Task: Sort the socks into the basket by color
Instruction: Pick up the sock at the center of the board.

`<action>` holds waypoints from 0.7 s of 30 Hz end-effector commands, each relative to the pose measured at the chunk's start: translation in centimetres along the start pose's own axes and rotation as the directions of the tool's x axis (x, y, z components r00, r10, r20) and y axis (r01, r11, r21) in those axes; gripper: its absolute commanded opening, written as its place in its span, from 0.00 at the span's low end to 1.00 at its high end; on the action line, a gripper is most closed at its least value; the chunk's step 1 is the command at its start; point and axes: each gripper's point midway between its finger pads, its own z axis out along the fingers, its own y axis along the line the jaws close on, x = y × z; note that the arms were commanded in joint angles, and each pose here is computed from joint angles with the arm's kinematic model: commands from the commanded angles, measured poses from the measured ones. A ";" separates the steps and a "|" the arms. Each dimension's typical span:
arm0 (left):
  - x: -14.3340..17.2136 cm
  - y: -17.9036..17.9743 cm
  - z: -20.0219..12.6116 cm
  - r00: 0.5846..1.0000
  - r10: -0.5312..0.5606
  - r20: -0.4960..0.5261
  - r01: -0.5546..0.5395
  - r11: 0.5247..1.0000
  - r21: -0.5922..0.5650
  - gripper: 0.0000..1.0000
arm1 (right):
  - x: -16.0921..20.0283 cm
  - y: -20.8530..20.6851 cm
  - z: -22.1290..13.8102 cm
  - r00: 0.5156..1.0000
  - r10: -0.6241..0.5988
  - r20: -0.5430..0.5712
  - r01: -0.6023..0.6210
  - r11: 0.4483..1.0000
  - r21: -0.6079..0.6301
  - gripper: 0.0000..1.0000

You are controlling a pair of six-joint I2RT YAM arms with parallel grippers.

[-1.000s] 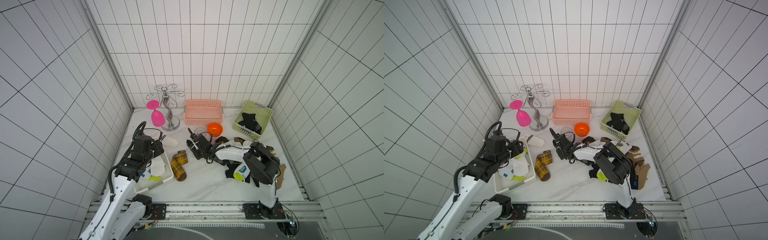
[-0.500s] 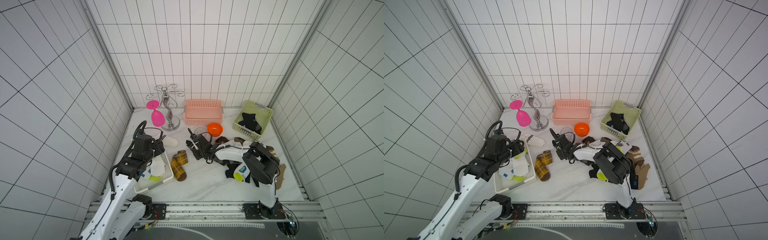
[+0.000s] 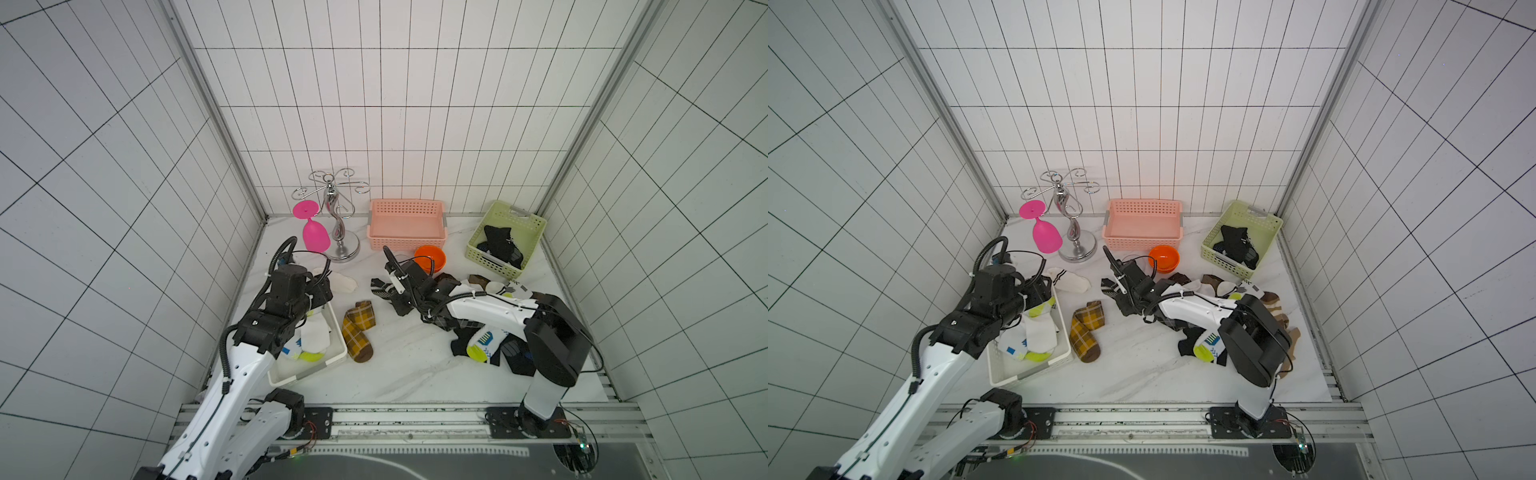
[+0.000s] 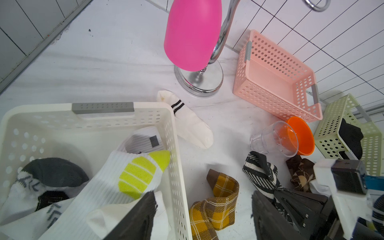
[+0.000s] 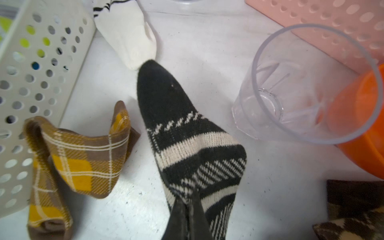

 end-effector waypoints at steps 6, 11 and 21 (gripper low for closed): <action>-1.6 -2.6 -0.8 0.995 0.077 0.059 -0.079 0.996 0.039 0.74 | -4.3 -1.3 -6.7 0.994 0.075 0.084 -0.070 0.996 -0.057 0.00; -1.8 -4.6 -1.0 0.989 0.126 0.077 -0.130 0.990 0.055 0.74 | -8.1 -5.4 -11.3 0.958 0.200 0.206 -0.187 0.979 -0.078 0.00; -1.3 -9.6 -0.8 0.967 0.237 0.099 -0.247 0.962 0.112 0.74 | -13.4 -19.3 -18.3 0.800 0.364 0.477 -0.439 0.897 0.052 0.00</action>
